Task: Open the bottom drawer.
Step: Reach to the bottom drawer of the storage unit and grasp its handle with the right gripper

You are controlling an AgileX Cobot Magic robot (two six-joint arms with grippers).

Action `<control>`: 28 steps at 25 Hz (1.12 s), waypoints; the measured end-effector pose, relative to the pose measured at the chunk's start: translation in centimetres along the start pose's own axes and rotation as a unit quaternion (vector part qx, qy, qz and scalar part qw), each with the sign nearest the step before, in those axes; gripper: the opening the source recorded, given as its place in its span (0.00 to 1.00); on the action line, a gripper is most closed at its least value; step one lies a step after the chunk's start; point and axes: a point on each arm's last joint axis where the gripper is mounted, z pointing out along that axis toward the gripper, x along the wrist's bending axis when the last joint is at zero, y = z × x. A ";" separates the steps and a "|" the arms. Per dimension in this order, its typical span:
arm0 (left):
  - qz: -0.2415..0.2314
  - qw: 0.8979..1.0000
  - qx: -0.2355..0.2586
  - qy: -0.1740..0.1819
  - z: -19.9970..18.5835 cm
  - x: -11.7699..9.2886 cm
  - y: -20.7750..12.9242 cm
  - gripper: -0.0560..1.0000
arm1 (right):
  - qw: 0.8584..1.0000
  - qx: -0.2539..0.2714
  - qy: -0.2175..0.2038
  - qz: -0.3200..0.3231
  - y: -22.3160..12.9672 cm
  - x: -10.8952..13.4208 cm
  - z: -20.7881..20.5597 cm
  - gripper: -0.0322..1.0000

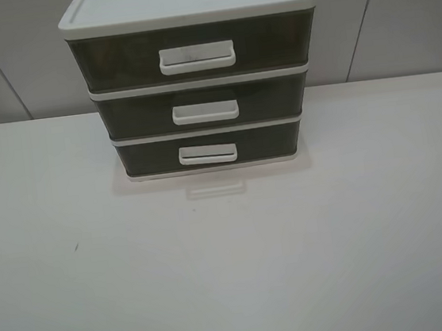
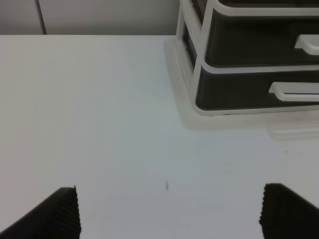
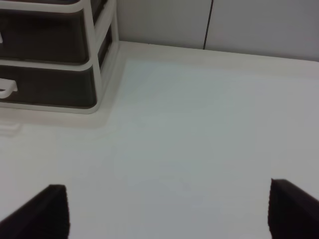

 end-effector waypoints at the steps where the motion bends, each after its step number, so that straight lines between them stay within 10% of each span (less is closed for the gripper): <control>1: 0.000 1.000 0.000 0.000 0.0 0.0 0.0 0.76 | 1.000 0.000 0.000 0.000 0.0 0.0 0.0 0.79; 18: 0.000 1.000 0.000 0.000 0.0 0.0 0.0 0.76 | 1.000 0.004 0.000 0.000 0.1 0.0 0.1 0.79; 28: 0.000 1.000 0.000 0.000 0.0 0.0 0.0 0.76 | 0.979 0.201 0.044 0.011 3.0 1.3 7.1 0.79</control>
